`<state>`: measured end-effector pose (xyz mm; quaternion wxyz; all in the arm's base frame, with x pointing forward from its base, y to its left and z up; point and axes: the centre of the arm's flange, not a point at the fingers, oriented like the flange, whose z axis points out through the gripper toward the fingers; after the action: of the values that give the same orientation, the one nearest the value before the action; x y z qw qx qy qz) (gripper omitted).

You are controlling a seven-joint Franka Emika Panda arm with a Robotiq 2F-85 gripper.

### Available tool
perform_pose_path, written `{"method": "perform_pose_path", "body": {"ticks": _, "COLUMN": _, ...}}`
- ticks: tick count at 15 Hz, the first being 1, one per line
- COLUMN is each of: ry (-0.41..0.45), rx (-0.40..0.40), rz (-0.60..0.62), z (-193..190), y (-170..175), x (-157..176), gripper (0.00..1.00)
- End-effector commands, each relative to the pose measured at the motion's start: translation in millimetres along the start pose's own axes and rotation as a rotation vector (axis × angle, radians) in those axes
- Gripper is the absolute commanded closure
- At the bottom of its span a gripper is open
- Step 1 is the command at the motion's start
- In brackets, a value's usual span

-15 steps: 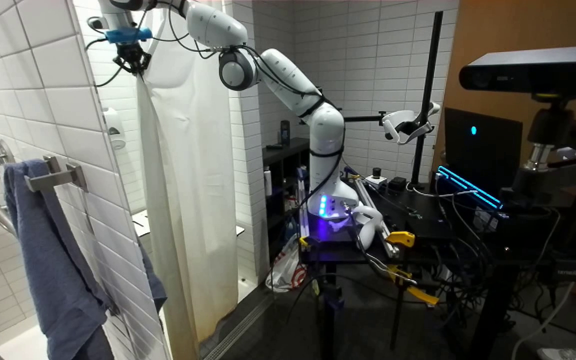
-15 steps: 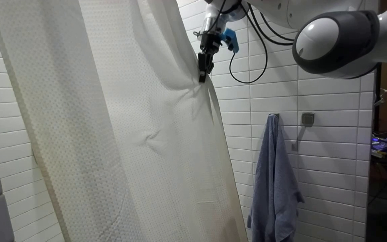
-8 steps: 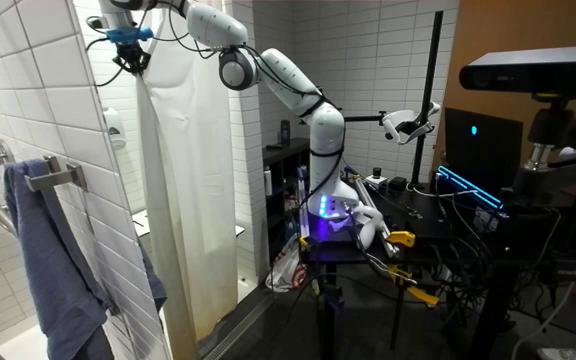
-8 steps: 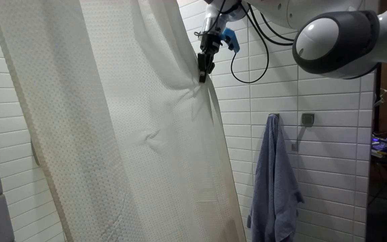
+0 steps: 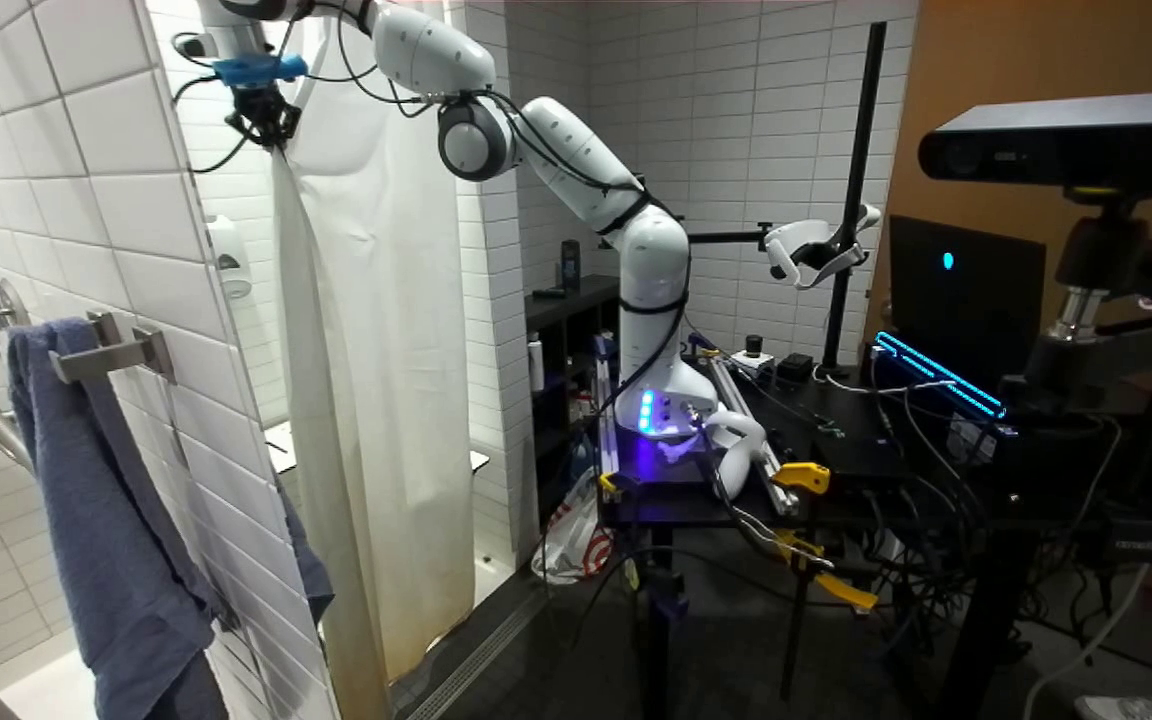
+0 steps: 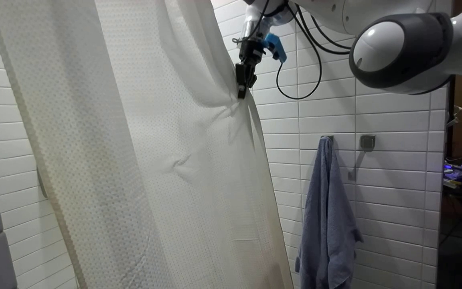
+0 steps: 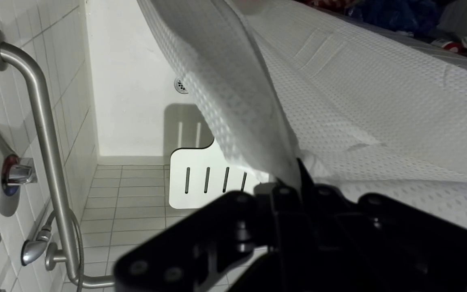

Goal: Close the curtain railing

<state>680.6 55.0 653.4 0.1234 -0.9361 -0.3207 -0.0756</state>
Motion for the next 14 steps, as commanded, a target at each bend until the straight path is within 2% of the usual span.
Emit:
{"method": "perform_pose_path", "body": {"ticks": 1, "ry": 0.0, "rx": 0.0, "rz": 0.001, "z": 0.0, "y": 0.0, "x": 0.0, "gripper": 0.96}}
{"method": "perform_pose_path", "body": {"ticks": 9, "ry": 0.001, "rx": 0.0, "rz": 0.002, "z": -0.1, "y": 0.0, "x": 0.1, "gripper": 0.96}}
{"method": "perform_pose_path", "body": {"ticks": 10, "ry": 0.001, "rx": 0.0, "rz": 0.003, "z": -0.1, "y": 0.0, "x": 0.1, "gripper": 0.99}}
{"method": "perform_pose_path", "body": {"ticks": 14, "ry": 0.018, "rx": -0.004, "rz": 0.047, "z": -3.0, "y": 20.3, "x": -4.2, "gripper": 0.99}}
